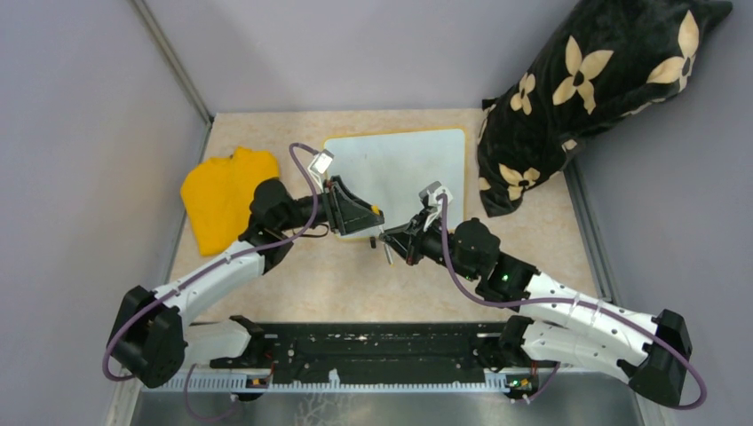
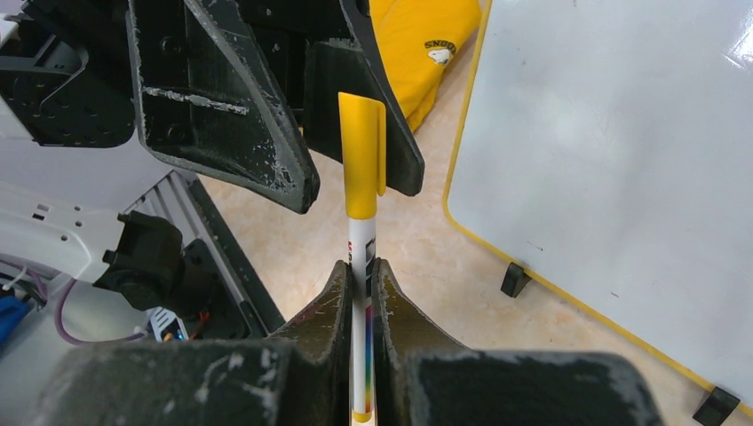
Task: Write a sentence on the whiteboard
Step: Open the whiteboard marker.
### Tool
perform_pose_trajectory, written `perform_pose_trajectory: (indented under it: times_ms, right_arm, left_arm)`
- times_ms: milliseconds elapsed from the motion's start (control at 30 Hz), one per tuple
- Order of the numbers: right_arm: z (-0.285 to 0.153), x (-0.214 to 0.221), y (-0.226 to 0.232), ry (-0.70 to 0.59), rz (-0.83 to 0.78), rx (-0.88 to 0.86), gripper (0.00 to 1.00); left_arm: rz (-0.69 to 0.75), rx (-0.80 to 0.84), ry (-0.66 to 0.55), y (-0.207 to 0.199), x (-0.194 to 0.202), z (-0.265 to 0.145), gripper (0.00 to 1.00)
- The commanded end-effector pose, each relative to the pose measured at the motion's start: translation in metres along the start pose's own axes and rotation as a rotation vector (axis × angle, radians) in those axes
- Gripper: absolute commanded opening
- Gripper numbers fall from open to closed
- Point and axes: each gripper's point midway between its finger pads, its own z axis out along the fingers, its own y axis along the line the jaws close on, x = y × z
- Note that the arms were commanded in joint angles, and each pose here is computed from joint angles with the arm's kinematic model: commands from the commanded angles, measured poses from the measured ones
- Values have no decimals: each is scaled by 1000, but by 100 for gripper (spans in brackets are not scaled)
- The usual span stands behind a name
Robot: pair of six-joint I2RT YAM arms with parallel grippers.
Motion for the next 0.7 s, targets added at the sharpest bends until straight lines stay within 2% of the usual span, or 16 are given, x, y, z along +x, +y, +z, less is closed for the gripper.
perform_pose_trajectory:
  times_ms: [0,400,467,567,667]
  right_arm:
    - [0,-36,20,-93,2,-62,0]
    - [2,-35,22,-90,9,-68,0]
    - [2,-36,22,-93,10,-70,0]
    - [2,-36,22,-92,10,-68,0]
    - [2,-35,21,-89,9,-67,0]
  left_arm:
    - [63,65,-33,-21,-12,1,49]
    - [59,70,-20,-19,-5,0,27]
    - [56,73,-15,-19,-3,1,29]
    - [49,70,-11,-18,-1,1,41]
    - [47,68,-11,-17,-1,1,43]
